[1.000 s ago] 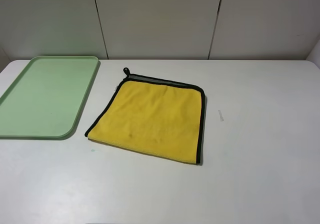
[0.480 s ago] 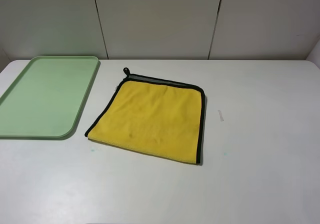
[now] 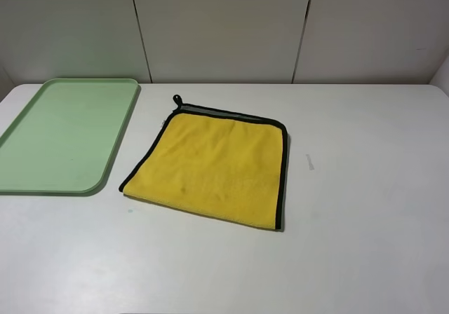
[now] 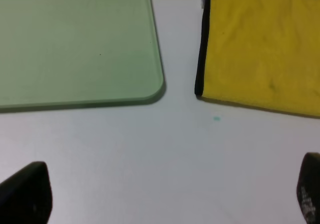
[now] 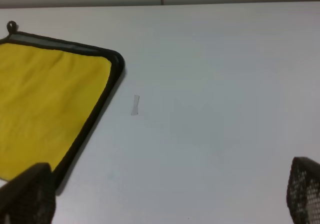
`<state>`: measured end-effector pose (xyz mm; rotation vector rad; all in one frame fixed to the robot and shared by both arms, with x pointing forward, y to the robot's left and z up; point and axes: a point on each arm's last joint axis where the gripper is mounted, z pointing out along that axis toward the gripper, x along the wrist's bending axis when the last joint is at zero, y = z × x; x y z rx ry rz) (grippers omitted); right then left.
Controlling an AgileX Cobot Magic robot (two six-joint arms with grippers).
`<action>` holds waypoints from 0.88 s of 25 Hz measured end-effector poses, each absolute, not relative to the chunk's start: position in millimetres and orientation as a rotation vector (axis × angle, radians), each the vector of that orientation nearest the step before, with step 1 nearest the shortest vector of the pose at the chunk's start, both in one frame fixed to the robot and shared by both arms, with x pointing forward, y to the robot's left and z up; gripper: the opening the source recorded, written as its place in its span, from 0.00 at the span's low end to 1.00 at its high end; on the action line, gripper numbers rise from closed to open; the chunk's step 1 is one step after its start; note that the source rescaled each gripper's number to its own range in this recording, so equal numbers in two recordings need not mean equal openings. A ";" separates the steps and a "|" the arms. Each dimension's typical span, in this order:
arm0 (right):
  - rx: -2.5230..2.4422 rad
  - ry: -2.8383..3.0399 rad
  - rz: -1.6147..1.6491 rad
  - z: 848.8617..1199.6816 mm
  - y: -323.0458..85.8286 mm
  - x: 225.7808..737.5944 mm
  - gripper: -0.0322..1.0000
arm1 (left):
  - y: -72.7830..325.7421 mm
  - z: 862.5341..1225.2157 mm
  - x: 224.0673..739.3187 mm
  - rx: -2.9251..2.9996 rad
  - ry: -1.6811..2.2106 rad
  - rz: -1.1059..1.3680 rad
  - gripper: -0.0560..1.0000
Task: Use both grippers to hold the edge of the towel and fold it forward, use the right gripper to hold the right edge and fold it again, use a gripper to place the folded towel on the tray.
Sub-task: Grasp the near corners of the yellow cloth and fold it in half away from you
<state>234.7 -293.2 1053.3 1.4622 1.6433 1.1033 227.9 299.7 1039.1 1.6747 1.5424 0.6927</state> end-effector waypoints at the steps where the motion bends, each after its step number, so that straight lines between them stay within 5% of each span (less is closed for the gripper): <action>1: 1.462 1.643 1.103 1053.3 -293.2 234.7 1.00 | 299.7 1039.1 227.9 1.675 1.542 0.693 0.98; 22: 1.405 1.850 1.122 1064.8 -278.6 256.0 1.00 | 293.9 1044.1 250.4 1.882 1.500 0.652 0.98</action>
